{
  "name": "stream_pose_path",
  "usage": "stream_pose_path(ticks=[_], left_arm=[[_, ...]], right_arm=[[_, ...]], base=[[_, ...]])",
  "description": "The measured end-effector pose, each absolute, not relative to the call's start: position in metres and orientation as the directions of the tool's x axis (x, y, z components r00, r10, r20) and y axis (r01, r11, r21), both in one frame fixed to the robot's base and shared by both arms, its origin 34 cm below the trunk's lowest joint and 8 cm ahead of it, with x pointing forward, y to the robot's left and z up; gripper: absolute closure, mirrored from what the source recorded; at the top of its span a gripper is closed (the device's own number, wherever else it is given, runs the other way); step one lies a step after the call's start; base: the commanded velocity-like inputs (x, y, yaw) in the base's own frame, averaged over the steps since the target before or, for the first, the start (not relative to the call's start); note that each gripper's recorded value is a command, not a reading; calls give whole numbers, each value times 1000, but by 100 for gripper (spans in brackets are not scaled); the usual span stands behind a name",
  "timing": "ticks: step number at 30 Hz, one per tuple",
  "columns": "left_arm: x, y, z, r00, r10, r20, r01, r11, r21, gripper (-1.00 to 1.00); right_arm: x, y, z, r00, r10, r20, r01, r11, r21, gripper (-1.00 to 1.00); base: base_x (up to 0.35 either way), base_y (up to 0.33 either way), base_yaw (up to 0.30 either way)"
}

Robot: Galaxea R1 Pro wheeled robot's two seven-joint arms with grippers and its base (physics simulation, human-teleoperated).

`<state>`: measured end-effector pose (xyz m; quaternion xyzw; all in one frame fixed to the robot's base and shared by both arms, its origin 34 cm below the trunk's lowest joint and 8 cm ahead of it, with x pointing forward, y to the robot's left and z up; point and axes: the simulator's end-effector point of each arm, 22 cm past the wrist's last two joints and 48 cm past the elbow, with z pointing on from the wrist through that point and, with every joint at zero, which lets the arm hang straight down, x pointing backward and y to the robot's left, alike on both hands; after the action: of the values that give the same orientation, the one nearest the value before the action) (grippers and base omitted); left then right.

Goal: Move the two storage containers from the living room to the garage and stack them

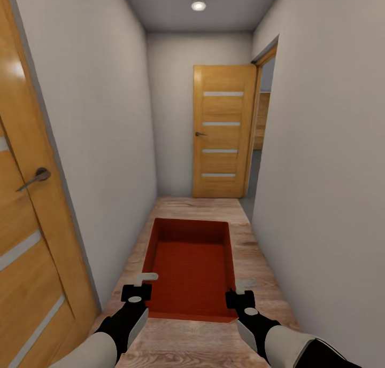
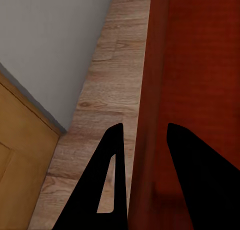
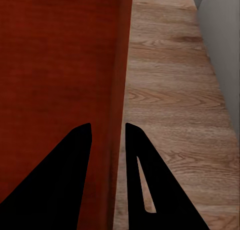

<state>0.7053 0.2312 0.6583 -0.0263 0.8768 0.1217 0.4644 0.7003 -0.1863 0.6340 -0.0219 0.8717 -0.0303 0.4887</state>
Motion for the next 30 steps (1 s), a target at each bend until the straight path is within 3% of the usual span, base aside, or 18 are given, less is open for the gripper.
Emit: stream_pose_path(ticks=[30], left_arm=[[705, 231, 658, -569, 67, -820, -159, 969, 189, 100]], right_arm=[[700, -187, 634, -522, -68, -850, -9, 997, -75, 100]], base=[[321, 0, 0]])
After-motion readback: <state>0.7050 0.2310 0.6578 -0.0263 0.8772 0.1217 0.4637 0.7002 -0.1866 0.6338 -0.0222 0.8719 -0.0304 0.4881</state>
